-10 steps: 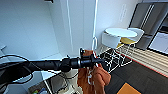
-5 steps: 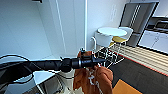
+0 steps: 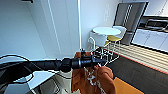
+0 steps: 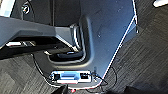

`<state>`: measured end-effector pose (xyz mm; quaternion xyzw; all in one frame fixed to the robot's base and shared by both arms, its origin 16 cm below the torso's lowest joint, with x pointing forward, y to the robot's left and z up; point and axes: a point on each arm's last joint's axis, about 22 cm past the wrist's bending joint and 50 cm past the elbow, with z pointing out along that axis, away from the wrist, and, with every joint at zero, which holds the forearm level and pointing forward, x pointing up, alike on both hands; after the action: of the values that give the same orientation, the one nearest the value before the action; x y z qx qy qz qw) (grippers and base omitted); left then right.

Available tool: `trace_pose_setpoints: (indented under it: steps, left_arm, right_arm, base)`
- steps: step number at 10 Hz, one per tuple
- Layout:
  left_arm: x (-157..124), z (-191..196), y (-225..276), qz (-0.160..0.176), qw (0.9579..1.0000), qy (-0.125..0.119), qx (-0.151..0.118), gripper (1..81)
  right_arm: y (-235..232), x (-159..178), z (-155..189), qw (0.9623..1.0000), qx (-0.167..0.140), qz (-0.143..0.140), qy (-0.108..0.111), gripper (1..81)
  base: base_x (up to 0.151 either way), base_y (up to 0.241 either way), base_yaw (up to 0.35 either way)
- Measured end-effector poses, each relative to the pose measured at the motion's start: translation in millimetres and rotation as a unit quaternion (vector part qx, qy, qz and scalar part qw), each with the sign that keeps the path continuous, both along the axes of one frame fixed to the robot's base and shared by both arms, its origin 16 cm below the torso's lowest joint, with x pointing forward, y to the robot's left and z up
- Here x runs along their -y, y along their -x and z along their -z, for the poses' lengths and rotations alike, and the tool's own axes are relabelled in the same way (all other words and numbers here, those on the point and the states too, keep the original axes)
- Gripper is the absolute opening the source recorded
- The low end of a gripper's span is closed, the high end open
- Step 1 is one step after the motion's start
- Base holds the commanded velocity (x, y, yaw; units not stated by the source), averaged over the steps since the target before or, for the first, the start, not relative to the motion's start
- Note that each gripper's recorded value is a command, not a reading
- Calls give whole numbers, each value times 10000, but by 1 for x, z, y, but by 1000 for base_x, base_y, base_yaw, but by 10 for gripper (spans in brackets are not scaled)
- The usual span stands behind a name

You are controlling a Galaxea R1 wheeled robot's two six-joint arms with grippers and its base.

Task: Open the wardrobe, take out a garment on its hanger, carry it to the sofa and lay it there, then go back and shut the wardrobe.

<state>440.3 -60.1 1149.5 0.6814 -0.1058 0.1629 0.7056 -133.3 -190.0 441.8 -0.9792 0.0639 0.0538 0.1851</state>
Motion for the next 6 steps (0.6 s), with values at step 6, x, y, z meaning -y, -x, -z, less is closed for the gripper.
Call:
trace_pose_setpoints:
  steps: [6]
  left_arm:
    - [-1, 0, 2, 14, 10000, -14, 79, 10]
  right_arm:
    - [-1, -3, 0, 10000, 9, 6, -18, 811]
  base:
    - [0, 0, -232]
